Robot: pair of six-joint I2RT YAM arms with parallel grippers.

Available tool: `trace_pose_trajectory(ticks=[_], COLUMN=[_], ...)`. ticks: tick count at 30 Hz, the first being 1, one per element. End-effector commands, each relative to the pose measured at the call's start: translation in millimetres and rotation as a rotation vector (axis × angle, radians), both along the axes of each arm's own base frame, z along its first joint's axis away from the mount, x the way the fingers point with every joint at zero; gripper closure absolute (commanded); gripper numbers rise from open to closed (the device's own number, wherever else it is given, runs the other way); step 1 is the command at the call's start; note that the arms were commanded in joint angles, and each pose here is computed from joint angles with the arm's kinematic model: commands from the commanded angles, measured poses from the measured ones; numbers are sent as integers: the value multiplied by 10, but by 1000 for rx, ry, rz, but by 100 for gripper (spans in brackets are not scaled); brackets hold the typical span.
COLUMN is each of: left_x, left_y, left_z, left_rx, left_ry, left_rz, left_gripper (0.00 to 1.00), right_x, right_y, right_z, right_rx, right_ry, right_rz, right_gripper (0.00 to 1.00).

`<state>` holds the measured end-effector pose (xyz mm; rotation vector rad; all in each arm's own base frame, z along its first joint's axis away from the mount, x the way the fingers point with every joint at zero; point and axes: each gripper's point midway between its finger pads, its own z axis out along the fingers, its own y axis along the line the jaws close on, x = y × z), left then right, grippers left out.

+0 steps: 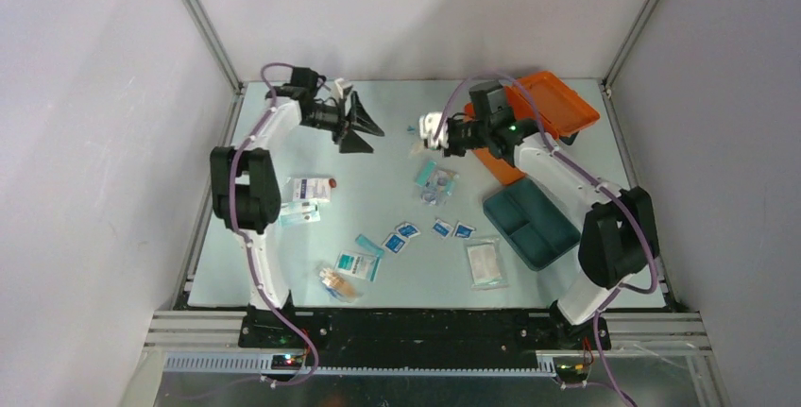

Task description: Organize the medicine kit

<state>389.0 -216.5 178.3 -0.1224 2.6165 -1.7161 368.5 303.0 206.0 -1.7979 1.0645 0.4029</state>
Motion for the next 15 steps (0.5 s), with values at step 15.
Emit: trace_pose_trajectory(ticks=[15], left_x=[176], left_y=[969], left_z=[290], left_rx=[708], left_ry=[-608], left_rz=[42], left_gripper=[30], right_x=[1409], right_y=[-2163], right_z=[424], right_rx=[863], right_ry=[915], right_rz=[-1430], right_gripper=[96])
